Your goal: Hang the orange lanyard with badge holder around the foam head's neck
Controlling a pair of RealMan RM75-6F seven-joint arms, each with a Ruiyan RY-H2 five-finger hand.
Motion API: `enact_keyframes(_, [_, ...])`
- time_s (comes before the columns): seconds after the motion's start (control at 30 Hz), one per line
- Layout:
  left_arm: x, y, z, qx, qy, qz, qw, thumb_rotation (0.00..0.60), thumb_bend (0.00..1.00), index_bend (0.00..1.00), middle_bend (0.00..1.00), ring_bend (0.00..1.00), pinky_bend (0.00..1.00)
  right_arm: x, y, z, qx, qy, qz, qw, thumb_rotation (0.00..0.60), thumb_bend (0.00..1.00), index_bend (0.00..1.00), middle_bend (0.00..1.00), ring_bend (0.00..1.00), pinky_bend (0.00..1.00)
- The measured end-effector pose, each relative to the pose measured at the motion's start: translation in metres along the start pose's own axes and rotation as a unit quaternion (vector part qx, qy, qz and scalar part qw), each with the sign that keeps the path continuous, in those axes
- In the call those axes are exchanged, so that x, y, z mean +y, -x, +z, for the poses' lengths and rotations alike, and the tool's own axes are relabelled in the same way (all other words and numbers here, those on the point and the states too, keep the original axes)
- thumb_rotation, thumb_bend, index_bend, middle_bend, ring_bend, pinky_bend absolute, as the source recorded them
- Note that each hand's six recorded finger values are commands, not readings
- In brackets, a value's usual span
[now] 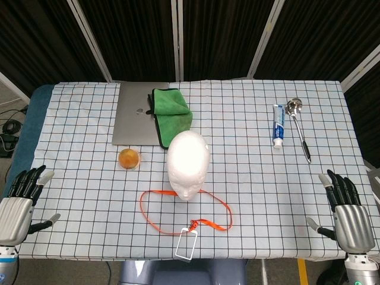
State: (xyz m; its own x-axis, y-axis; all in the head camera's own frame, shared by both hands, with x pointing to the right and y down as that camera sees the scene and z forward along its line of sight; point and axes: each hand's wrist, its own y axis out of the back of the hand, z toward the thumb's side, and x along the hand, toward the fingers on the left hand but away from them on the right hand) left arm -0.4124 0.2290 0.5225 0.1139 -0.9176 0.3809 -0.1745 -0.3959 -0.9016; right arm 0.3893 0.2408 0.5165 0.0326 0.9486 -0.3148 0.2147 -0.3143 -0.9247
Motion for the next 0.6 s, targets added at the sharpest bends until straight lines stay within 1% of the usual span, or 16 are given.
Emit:
enact_keyframes(0.1, [0.000,0.000,0.000,0.000,0.001,0.000,1.0000,0.600,0.00,0.00,0.00,0.00,0.00,-0.007,0.002,-0.002,-0.003,0.009,0.019,0.9998,0.600,0.00,0.07,0.00,0.00,0.00])
enact_keyframes(0.2, [0.000,-0.001,0.001,0.000,0.001,0.000,1.0000,0.600,0.00,0.00,0.00,0.00,0.00,-0.015,0.005,-0.003,-0.006,0.019,0.038,0.9991,0.600,0.00,0.09,0.00,0.00,0.00])
enact_keyframes(0.27, [-0.001,-0.002,0.001,-0.001,0.001,0.000,1.0000,0.600,0.00,0.00,0.00,0.00,0.00,-0.021,0.009,-0.002,-0.006,0.024,0.051,0.9984,0.600,0.00,0.13,0.00,0.00,0.00])
enact_keyframes(0.37, [-0.003,-0.004,0.001,0.001,-0.001,-0.002,1.0000,0.600,0.00,0.00,0.00,0.00,0.00,-0.032,0.018,-0.001,-0.001,0.027,0.076,0.9967,0.600,0.01,0.22,0.00,0.00,0.00])
enact_keyframes(0.4, [-0.003,-0.004,0.001,0.002,-0.002,-0.003,1.0000,0.600,0.00,0.00,0.00,0.00,0.00,-0.036,0.021,0.001,0.002,0.027,0.085,0.9960,0.600,0.02,0.26,0.00,0.00,0.00])
enact_keyframes(0.47, [-0.006,-0.007,-0.001,0.006,-0.003,-0.006,1.0000,0.600,0.00,0.00,0.00,0.00,0.00,-0.047,0.031,0.005,0.010,0.027,0.110,0.9935,0.600,0.09,0.34,0.00,0.00,0.00])
enact_keyframes(0.5, [-0.007,-0.008,-0.002,0.009,-0.004,-0.008,0.9999,0.600,0.00,0.00,0.00,0.00,0.00,-0.053,0.036,0.007,0.013,0.029,0.123,0.9919,0.600,0.14,0.38,0.00,0.00,0.00])
enact_keyframes(0.6, [-0.011,-0.014,-0.005,0.019,-0.007,-0.011,0.9997,0.600,0.00,0.00,0.00,0.00,0.00,-0.073,0.055,0.019,0.022,0.043,0.168,0.9845,0.600,0.24,0.42,0.00,0.00,0.00])
